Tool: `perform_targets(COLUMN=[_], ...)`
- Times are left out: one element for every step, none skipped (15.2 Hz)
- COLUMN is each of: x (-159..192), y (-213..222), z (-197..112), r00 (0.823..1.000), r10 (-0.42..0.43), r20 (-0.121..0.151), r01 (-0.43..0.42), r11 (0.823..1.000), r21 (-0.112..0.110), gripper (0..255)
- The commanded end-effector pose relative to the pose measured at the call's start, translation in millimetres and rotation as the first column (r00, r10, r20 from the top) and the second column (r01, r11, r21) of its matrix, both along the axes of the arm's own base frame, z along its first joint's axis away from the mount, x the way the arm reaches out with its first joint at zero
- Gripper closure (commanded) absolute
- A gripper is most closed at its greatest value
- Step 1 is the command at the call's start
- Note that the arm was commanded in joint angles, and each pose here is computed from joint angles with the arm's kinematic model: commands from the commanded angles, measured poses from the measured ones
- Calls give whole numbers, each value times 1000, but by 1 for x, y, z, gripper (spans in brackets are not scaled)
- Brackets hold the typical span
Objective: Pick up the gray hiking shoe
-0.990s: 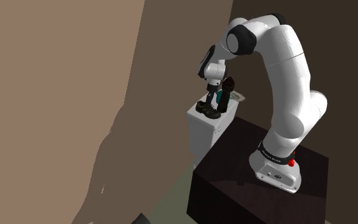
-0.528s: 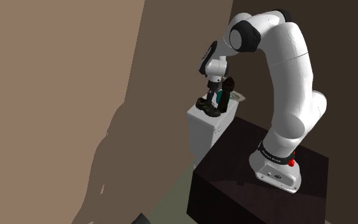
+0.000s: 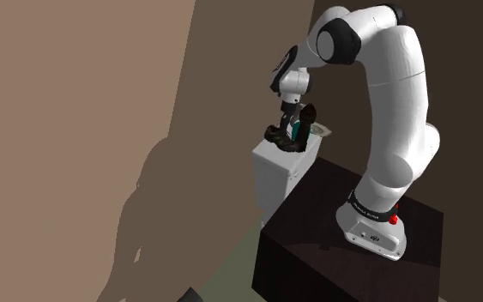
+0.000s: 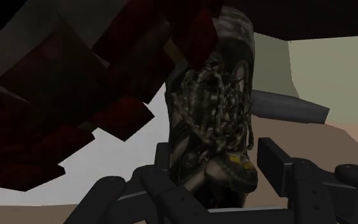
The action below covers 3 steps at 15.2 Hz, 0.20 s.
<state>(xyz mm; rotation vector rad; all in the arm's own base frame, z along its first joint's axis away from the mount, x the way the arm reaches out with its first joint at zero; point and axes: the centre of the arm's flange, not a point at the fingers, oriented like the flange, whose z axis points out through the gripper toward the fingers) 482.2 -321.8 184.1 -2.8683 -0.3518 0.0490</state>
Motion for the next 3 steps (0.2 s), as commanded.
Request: perform_targets(x=[0, 0, 0], y=[0, 0, 0], z=[11, 12, 12], r00=[1000, 1000, 1000], r10=[0, 0, 0], r20=[0, 0, 0], r01=[0, 0, 0], r11=[1000, 1000, 1000], r21=[0, 0, 0], gripper=[255, 255, 255])
